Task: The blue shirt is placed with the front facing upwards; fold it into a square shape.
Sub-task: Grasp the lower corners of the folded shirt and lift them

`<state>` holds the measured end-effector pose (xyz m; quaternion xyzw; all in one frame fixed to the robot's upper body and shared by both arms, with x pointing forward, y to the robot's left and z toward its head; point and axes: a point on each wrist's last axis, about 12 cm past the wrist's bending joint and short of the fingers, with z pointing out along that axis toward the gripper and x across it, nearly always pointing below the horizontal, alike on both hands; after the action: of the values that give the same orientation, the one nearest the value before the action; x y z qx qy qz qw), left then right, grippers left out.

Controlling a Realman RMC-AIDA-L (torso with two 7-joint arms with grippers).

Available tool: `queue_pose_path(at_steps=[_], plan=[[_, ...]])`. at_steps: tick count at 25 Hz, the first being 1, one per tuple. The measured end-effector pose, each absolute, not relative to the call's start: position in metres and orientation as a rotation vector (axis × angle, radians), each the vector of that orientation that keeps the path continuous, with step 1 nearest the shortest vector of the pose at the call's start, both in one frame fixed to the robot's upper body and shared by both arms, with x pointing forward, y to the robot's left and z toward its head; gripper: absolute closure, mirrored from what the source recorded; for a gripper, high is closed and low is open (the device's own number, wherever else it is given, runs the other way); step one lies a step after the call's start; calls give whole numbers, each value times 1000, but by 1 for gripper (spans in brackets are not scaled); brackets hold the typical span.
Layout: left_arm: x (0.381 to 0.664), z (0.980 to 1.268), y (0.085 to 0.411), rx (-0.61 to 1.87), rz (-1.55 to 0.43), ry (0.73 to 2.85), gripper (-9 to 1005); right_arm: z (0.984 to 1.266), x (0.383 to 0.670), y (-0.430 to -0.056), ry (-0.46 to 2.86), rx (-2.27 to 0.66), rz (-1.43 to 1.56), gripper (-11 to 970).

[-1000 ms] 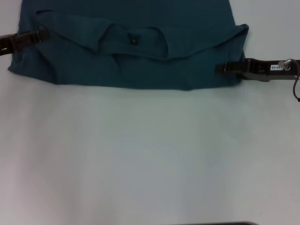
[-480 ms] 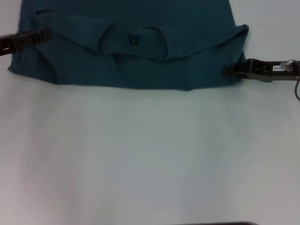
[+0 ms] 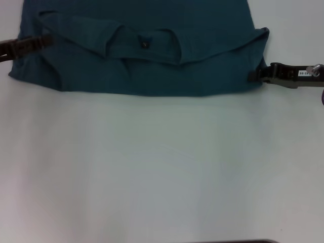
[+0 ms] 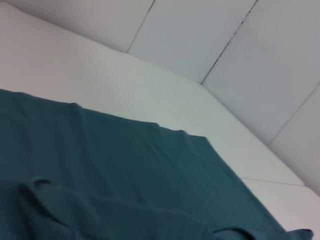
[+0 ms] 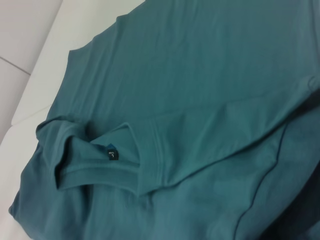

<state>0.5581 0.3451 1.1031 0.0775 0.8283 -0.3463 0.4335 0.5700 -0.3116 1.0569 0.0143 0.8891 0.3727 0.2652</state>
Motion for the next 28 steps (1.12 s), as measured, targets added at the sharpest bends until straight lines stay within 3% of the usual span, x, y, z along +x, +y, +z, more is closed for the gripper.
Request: queue_pose_path(at_steps=[1,10,28], plan=[[558,1102,347,187,-850,2071,256,1057,570,-312,2402,41,1007,913],[563,1086,355,101,-710,2128,260,1056,568,-314,2401,64,1014,910],[594,1072,343,188,-467,2247,269,1056,565,-318,2398,110,1027,900]])
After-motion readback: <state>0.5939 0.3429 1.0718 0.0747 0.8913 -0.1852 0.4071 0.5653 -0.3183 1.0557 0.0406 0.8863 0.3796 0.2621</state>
